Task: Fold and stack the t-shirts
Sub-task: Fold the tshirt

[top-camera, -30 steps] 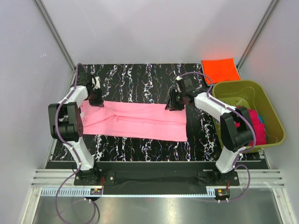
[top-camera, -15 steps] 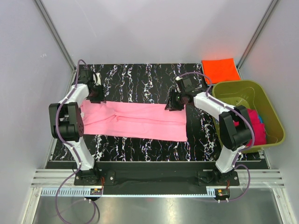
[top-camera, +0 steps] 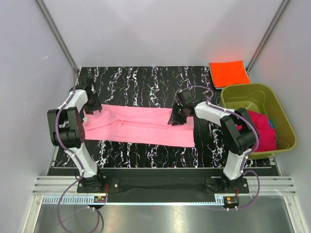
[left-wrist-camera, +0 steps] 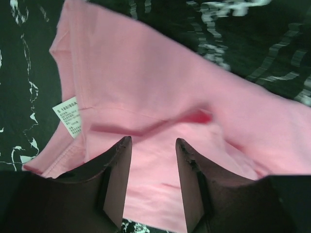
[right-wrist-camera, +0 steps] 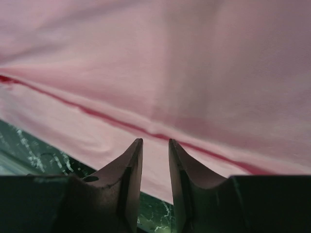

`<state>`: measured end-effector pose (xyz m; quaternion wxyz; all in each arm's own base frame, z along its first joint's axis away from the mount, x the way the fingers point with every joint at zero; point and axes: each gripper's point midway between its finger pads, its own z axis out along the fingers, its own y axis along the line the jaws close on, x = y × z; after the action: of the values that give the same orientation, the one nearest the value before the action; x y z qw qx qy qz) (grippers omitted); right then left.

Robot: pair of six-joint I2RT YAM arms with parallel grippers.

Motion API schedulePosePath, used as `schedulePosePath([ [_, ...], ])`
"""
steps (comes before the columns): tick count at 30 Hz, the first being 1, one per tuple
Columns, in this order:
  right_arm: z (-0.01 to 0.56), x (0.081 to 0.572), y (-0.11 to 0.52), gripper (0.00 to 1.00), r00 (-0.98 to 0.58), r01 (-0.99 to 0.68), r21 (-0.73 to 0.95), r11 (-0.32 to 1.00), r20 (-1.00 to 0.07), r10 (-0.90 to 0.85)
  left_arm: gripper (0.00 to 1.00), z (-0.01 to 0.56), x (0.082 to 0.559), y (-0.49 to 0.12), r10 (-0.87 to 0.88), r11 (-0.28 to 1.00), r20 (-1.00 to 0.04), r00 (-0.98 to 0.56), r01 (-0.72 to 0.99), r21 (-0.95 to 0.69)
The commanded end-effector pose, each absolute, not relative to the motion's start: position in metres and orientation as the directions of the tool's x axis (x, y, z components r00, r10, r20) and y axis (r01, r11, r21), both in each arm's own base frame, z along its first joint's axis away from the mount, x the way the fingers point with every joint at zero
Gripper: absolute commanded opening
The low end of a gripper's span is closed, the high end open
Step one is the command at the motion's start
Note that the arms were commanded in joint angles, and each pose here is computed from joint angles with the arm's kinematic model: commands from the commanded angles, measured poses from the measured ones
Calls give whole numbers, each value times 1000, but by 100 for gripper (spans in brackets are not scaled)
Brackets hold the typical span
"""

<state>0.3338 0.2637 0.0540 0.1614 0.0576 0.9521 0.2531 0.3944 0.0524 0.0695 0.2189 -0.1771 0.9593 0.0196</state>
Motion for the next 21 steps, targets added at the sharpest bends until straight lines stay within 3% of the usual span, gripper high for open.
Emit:
schedulePosePath([
  [1, 21, 334, 240, 35, -927, 136, 411, 902, -268, 262, 46, 35, 384, 91, -458, 865, -367, -810, -502, 28],
  [10, -22, 317, 179, 31, -905, 263, 219, 940, -280, 319, 46, 10, 379, 132, -537, 781, -359, -764, -611, 131],
  [14, -3, 318, 182, 30, -895, 261, 253, 932, -299, 332, 46, 20, 387, 127, -537, 790, -377, -754, -607, 88],
  [21, 55, 335, 193, 30, -858, 220, 348, 911, -374, 351, 47, 85, 418, 112, -517, 826, -494, -699, -559, -73],
])
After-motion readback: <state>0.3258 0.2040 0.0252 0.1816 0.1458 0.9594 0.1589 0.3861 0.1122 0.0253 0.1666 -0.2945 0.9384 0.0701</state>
